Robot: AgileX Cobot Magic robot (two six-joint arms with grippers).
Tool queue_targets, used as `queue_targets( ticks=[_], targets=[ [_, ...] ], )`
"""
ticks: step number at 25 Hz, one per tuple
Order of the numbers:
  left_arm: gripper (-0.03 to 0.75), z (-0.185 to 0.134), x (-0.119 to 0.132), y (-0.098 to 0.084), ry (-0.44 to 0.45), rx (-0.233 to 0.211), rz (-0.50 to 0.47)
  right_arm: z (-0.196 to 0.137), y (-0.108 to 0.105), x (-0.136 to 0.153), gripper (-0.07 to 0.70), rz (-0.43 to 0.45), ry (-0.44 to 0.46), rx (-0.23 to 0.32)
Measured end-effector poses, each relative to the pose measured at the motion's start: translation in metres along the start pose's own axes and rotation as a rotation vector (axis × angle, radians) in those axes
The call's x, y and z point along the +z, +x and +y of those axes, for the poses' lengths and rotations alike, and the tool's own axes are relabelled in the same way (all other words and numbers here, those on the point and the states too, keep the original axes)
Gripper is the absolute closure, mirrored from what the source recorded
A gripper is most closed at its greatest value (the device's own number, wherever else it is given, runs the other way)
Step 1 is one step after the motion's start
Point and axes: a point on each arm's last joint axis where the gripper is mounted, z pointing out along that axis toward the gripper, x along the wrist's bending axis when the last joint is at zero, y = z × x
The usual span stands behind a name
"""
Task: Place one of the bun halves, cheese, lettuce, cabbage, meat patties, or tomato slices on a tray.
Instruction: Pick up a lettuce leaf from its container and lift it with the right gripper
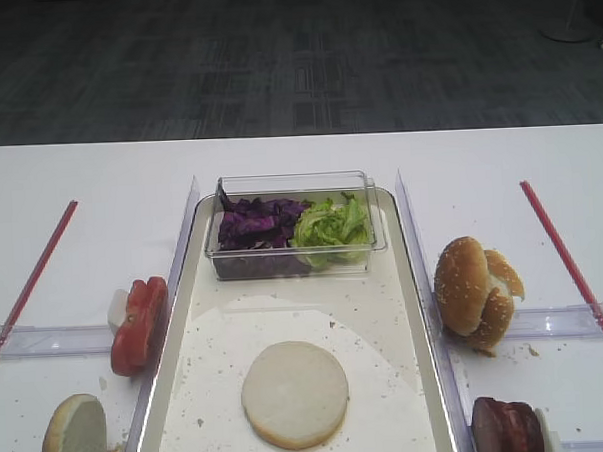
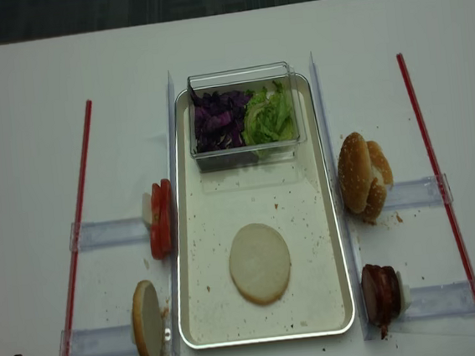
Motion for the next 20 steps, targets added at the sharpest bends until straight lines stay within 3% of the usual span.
queue_targets(
  ticks=[20],
  targets=[
    [0.151, 0.0000, 0.0000, 0.0000, 0.000, 0.000, 0.000, 0.0000, 0.0000, 0.0000, -0.048, 0.000, 0.000, 0.002]
  ],
)
